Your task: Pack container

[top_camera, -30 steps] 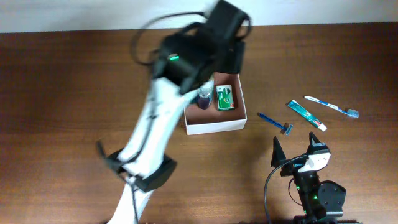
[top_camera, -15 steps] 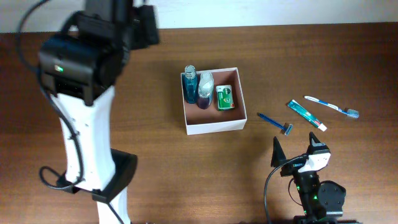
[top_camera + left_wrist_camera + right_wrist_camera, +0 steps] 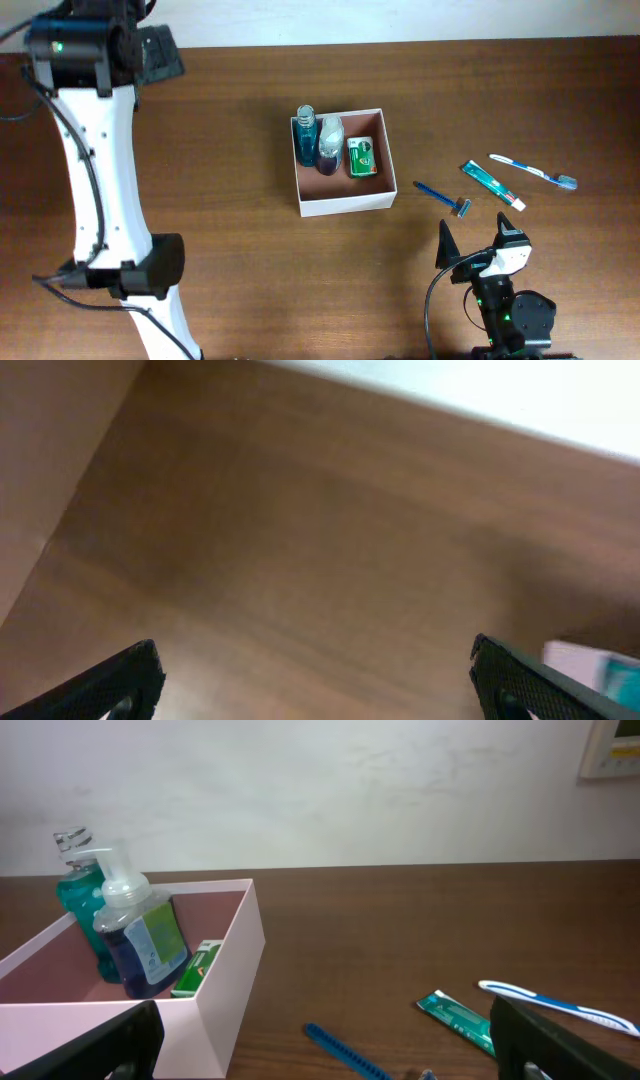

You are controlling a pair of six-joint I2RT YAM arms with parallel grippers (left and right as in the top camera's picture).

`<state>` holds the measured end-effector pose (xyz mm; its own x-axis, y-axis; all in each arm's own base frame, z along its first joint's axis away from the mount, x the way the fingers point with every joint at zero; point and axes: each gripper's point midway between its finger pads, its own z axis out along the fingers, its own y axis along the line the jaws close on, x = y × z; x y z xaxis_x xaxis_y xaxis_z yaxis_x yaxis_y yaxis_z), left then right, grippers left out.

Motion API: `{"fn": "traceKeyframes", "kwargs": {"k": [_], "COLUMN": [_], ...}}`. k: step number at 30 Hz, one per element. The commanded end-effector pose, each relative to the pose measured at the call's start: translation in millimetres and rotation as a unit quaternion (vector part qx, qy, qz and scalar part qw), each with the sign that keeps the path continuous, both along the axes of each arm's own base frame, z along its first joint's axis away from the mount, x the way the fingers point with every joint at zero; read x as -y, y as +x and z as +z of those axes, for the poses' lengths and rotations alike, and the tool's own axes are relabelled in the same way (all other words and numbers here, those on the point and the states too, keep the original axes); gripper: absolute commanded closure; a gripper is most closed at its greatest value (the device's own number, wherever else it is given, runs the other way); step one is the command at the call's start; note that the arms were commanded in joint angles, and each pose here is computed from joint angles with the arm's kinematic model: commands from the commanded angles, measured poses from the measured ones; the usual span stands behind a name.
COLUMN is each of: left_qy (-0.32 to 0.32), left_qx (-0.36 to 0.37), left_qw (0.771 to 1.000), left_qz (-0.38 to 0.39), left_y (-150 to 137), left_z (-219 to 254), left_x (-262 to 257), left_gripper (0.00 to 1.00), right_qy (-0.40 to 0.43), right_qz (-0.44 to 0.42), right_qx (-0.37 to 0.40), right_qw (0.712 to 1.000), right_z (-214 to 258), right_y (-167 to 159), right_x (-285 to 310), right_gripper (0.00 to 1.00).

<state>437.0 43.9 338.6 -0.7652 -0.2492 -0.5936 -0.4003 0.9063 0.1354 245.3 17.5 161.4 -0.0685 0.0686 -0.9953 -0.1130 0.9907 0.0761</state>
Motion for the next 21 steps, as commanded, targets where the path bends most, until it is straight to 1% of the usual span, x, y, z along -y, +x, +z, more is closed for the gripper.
{"fn": "traceKeyframes", "kwargs": {"k": [1, 4, 7, 10, 16, 19, 21], "left_qy": [-0.008, -0.009, -0.022, -0.043, -0.048, -0.048, -0.048], "left_qx": [-0.035, -0.063, -0.081, -0.093, -0.094, -0.094, -0.094], "left_qw": [0.999, 0.998, 0.996, 0.995, 0.994, 0.994, 0.994], "left_qz": [0.014, 0.013, 0.006, -0.004, -0.006, -0.006, -0.007], "left_y": [-2, -3, -3, -4, -4, -4, -4], "left_z": [-22, -39, -51, -59, -60, -60, -60], "left_x": [-6, -6, 0, 7, 9, 9, 9], "left_gripper": [0.01, 0.01, 0.01, 0.01, 0.01, 0.01, 0.01], "right_qy": [-0.003, 0.015, 0.097, 0.154, 0.151, 0.14, 0.123], "right_qz": [-0.004, 0.033, 0.067, 0.095, 0.2, 0.22, 0.233], "right_qx": [0.0, -0.001, -0.013, -0.023, -0.025, 0.012, 0.061], "right_qw": [1.0, 0.999, 0.993, 0.983, 0.968, 0.965, 0.963], "right_z": [-2, -1, 2, 4, 12, 37, 70], "right_y": [0, -2, -5, -8, -23, -28, -35], "right_x": [2, -11, -24, -34, -67, -72, -74], "right_gripper": [0.01, 0.01, 0.01, 0.01, 0.01, 0.02, 0.02]}}
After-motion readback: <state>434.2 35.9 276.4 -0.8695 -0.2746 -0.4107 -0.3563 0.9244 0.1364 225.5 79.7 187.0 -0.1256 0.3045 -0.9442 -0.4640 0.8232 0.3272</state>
